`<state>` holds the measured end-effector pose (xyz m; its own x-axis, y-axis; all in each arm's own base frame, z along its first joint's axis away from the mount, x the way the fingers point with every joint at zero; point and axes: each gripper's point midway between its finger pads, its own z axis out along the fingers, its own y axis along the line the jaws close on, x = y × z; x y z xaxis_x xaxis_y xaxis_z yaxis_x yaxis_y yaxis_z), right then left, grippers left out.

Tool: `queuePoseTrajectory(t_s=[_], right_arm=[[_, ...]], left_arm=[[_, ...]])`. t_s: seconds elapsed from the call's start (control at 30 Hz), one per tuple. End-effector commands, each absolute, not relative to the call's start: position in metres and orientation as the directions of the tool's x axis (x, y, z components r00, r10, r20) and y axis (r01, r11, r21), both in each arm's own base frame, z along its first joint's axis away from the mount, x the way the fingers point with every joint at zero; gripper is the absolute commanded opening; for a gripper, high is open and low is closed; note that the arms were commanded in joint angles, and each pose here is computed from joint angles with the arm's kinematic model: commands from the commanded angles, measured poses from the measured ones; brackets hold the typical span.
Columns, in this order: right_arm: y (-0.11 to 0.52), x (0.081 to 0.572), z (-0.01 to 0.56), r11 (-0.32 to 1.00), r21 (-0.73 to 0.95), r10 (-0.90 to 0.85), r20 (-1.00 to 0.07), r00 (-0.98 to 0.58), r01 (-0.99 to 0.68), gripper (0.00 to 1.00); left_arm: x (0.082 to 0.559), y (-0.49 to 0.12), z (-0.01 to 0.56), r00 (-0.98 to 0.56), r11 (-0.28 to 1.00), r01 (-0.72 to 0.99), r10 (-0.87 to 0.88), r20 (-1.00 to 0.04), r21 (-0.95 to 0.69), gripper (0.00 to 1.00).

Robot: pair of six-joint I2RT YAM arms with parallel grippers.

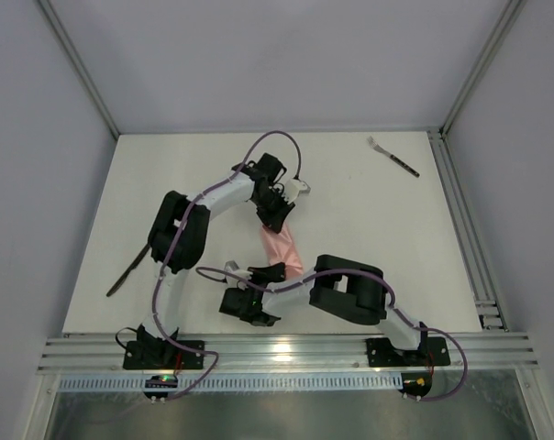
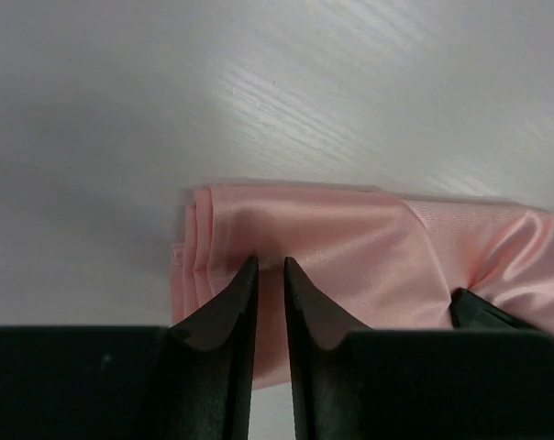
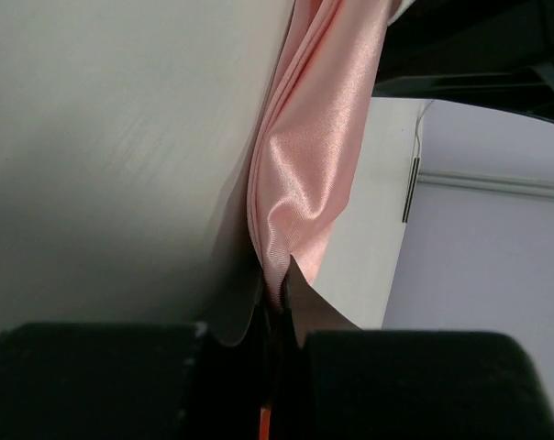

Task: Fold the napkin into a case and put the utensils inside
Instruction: Pass from the right arm to the left, then turn over the smaller rectangle-folded napkin at the center of the board.

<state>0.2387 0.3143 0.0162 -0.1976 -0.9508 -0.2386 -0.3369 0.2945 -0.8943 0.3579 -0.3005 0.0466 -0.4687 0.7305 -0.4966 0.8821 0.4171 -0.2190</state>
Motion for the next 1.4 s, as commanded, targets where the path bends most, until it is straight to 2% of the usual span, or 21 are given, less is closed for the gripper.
queuePoseTrajectory(t_s=[0.0,0.17,0.37,0.53,0.7,0.77,0.83,0.93,1.07,1.1,1.13,1.17,1.2,1.27,1.3,1.37], right_arm=[[0.321,0.215,-0.044,0.345,-0.782,-0.938,-0.265,-0.224,-0.519,0.08],[0.319,0.216,-0.044,0.346,-0.786,-0.937,-0.265,-0.227,-0.512,0.16],[0.319,0.216,-0.029,0.387,-0.788,-0.921,-0.311,-0.233,-0.479,0.65],[0.341,0.200,-0.005,0.428,-0.757,-0.902,-0.393,-0.179,-0.494,0.83],[0.384,0.164,0.023,0.497,-0.637,-0.831,-0.544,-0.113,-0.589,0.86],[0.395,0.150,0.046,0.537,-0.566,-0.778,-0.618,-0.109,-0.626,0.92],[0.400,0.146,0.077,0.604,-0.460,-0.686,-0.716,-0.130,-0.651,0.99],[0.396,0.137,0.115,0.647,-0.320,-0.566,-0.810,-0.155,-0.692,0.99],[0.367,0.137,0.126,0.695,-0.128,-0.456,-0.839,-0.296,-0.707,0.99],[0.352,0.155,0.122,0.754,-0.049,-0.393,-0.832,-0.391,-0.655,0.99],[0.343,0.159,0.117,0.766,-0.008,-0.371,-0.822,-0.432,-0.642,0.92],[0.333,0.158,0.110,0.763,0.048,-0.342,-0.816,-0.466,-0.645,0.57],[0.321,0.174,0.107,0.804,0.090,-0.283,-0.812,-0.511,-0.588,0.38],[0.309,0.178,0.094,0.806,0.154,-0.250,-0.787,-0.564,-0.572,0.12],[0.308,0.183,0.093,0.810,0.185,-0.220,-0.784,-0.580,-0.557,0.04],[0.302,0.194,0.078,0.817,0.208,-0.213,-0.758,-0.616,-0.538,0.04]], left_arm=[[0.350,-0.283,0.031,-0.492,0.438,0.871,0.772,-0.402,-0.224,0.18],[0.340,-0.269,0.012,-0.507,0.460,0.862,0.790,-0.344,-0.213,0.15],[0.336,-0.265,0.003,-0.512,0.466,0.859,0.791,-0.334,-0.212,0.15],[0.333,-0.264,0.002,-0.514,0.467,0.858,0.787,-0.341,-0.217,0.15],[0.333,-0.265,0.003,-0.509,0.463,0.860,0.787,-0.349,-0.213,0.15],[0.331,-0.264,0.003,-0.508,0.459,0.861,0.790,-0.343,-0.219,0.15],[0.330,-0.263,0.003,-0.507,0.458,0.862,0.791,-0.343,-0.218,0.15],[0.329,-0.263,0.003,-0.507,0.457,0.862,0.791,-0.343,-0.220,0.15],[0.329,-0.263,0.002,-0.509,0.458,0.860,0.790,-0.342,-0.223,0.15],[0.329,-0.263,0.003,-0.510,0.459,0.860,0.789,-0.343,-0.222,0.15],[0.329,-0.263,0.002,-0.512,0.460,0.859,0.789,-0.341,-0.225,0.15],[0.328,-0.263,0.002,-0.511,0.459,0.859,0.790,-0.339,-0.226,0.15],[0.327,-0.263,0.002,-0.513,0.461,0.858,0.789,-0.338,-0.227,0.15],[0.327,-0.263,0.003,-0.515,0.462,0.857,0.787,-0.340,-0.230,0.15],[0.327,-0.262,0.003,-0.518,0.464,0.855,0.786,-0.338,-0.231,0.15],[0.326,-0.262,0.001,-0.519,0.464,0.854,0.788,-0.332,-0.234,0.15]])
